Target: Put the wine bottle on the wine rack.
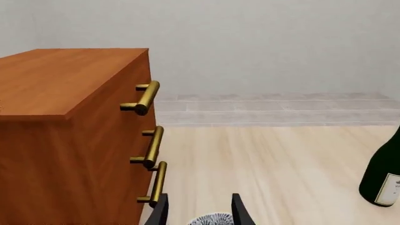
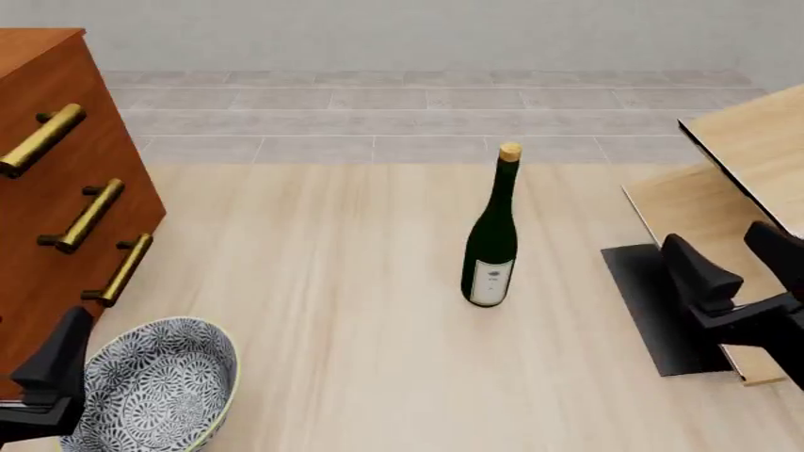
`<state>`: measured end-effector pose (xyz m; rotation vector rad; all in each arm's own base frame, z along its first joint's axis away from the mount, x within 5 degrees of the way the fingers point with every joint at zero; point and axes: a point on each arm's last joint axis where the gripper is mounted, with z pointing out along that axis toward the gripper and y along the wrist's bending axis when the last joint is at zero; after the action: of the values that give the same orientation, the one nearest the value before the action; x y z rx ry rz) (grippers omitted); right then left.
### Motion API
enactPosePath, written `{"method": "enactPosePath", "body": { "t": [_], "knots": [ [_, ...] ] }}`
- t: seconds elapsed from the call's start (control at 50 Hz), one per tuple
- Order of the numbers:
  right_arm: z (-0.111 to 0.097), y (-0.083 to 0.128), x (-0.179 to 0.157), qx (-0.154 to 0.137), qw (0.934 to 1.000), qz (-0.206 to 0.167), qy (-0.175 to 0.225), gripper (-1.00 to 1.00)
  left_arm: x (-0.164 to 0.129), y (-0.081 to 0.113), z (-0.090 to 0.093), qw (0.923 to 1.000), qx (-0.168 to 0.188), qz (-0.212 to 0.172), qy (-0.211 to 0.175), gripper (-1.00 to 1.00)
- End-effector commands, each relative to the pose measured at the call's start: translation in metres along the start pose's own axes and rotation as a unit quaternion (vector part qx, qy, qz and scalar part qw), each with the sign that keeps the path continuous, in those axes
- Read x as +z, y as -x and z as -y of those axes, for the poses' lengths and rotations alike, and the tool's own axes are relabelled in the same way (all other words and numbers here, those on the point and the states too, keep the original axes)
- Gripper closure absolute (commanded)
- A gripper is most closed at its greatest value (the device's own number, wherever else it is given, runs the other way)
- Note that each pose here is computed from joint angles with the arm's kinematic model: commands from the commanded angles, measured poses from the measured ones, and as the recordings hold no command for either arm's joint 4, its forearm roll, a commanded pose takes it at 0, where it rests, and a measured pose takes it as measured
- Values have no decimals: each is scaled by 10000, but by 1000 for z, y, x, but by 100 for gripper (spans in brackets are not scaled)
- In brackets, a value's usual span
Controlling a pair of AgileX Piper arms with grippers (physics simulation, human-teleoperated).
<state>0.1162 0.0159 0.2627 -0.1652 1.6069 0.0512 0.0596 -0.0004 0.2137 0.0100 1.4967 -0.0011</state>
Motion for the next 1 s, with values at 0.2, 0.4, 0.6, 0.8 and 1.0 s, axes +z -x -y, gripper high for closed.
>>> {"method": "enactPosePath", "body": {
  "t": [0.2,0.4,0.6,0.8,1.0],
  "knots": [
    [-4,15,33,-42,9996,-216,172,-100,0,-1,0,10000,-56,-66,17,-100],
    [-9,19,52,61,9988,-357,318,-100,0,-2,0,9999,-24,-114,12,-100],
    [-13,29,68,25,9980,-455,441,-100,0,-3,0,9999,-34,-144,-5,-100],
    [-21,30,82,-42,9968,-534,600,-100,2,-3,0,9998,-30,-185,-19,-100],
    [-28,33,90,-78,9956,-540,759,-100,1,-3,0,9998,-19,-184,2,-100]
  ]
}}
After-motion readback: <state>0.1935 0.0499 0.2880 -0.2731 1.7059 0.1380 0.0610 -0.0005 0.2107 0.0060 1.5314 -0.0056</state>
